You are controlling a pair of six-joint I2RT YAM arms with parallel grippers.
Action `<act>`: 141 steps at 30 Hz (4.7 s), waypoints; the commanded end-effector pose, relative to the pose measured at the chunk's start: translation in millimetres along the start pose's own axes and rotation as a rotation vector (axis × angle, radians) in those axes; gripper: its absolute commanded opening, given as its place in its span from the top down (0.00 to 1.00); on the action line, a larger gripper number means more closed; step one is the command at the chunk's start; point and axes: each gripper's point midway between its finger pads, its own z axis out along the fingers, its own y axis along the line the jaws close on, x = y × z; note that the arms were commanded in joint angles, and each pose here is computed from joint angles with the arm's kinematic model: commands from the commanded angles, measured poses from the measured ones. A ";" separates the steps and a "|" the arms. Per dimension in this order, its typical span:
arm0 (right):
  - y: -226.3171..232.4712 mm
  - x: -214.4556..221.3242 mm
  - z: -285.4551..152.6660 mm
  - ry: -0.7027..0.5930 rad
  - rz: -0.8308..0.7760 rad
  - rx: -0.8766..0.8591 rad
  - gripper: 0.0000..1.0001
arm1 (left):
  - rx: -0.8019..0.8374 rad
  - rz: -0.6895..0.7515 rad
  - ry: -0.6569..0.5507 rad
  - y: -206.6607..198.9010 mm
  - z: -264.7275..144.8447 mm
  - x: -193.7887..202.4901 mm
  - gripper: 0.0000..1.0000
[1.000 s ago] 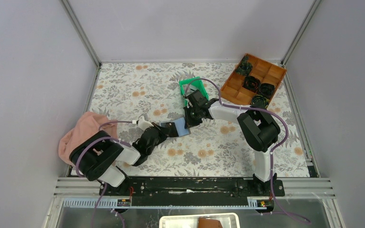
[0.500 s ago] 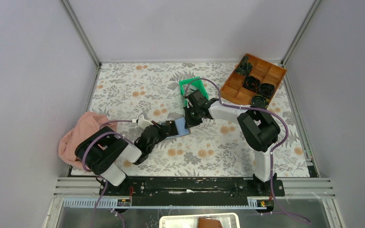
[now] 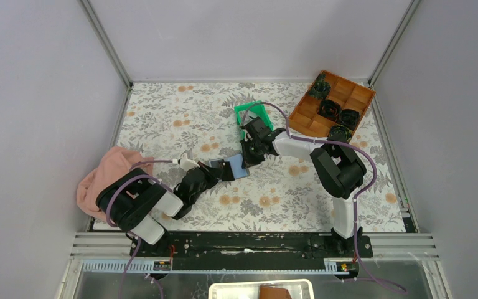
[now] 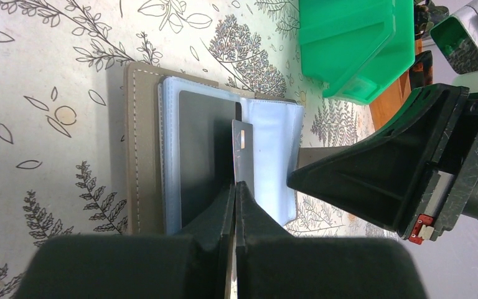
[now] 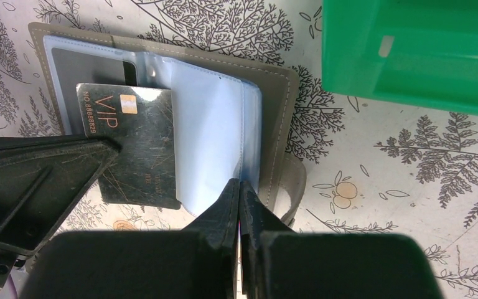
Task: Put the credit cards into the card holder
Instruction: Insert the credit card into the card holder.
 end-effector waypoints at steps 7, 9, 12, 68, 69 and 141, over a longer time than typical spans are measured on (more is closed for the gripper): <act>-20.7 30.8 15.0 0.094 0.003 0.068 1.00 | -0.089 0.054 0.062 25.0 2.3 18.3 1.00; -21.9 31.6 14.6 0.095 0.004 0.070 1.00 | -0.101 0.055 0.046 25.8 3.7 15.4 1.00; -21.6 31.6 14.8 0.098 0.003 0.069 1.00 | -0.099 0.056 0.040 22.3 6.7 13.8 1.00; -15.4 28.2 9.3 0.080 -0.001 0.044 0.87 | -0.108 0.213 0.261 9.6 23.1 59.2 0.76; -15.2 27.0 8.3 0.074 -0.002 0.046 0.86 | -0.112 0.214 0.257 10.2 21.6 57.6 0.76; -16.8 31.1 10.5 0.075 0.010 0.027 0.85 | -0.265 0.332 0.219 9.8 24.9 32.8 0.96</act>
